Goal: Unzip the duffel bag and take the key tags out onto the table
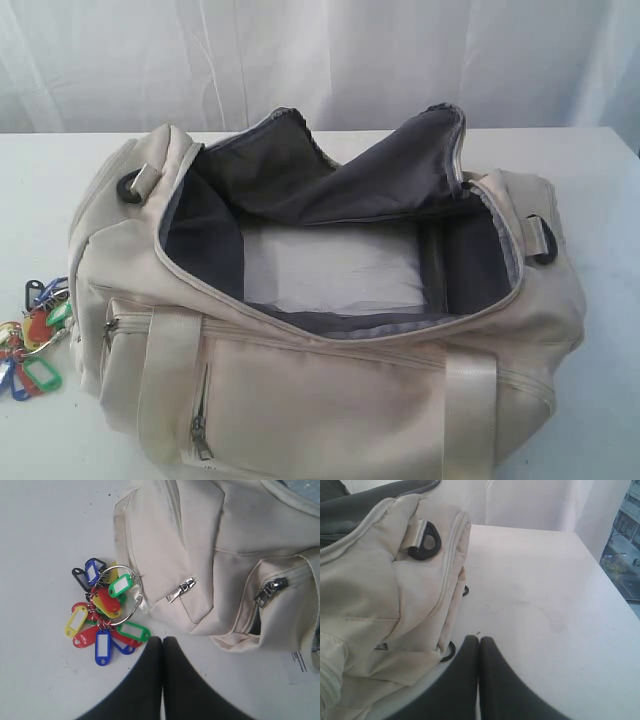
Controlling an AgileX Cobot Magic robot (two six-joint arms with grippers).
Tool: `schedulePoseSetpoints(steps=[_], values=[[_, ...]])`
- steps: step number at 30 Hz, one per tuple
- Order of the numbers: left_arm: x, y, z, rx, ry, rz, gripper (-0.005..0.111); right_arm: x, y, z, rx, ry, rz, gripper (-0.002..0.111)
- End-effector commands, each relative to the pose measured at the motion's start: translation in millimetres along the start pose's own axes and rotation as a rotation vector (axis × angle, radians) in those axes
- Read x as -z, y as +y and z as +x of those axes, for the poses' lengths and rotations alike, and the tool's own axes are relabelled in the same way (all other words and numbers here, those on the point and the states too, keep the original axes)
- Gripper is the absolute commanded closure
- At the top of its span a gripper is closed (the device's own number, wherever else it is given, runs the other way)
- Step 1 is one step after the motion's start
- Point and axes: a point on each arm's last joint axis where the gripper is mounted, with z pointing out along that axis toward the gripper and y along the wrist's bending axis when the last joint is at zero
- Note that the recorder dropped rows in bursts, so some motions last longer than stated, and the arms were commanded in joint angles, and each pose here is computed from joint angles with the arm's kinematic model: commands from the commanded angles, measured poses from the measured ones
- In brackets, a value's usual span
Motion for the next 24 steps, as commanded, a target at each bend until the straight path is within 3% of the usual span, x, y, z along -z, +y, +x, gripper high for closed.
schedulePoseSetpoints(steps=[1, 13, 18, 21, 24], values=[[0, -0.5, 2, 0.013, 0.004, 0.005, 0.107, 0, 0, -1, -0.014, -0.016, -0.004, 0.108], [3, -0.6, 3, 0.011, -0.004, 0.003, 0.107, 0, 0, -1, -0.014, -0.016, -0.004, 0.108], [9, -0.2, 36, 0.033, -0.277, -0.058, 0.107, 0, 0, -1, -0.014, -0.016, -0.004, 0.108], [-4, 3.7, 70, 0.141, -0.491, -0.169, 0.107, 0, 0, -1, -0.014, -0.016, -0.004, 0.108], [-24, 6.4, 99, 0.262, -0.565, -0.236, 0.107, 0, 0, -1, -0.014, -0.016, -0.004, 0.108]])
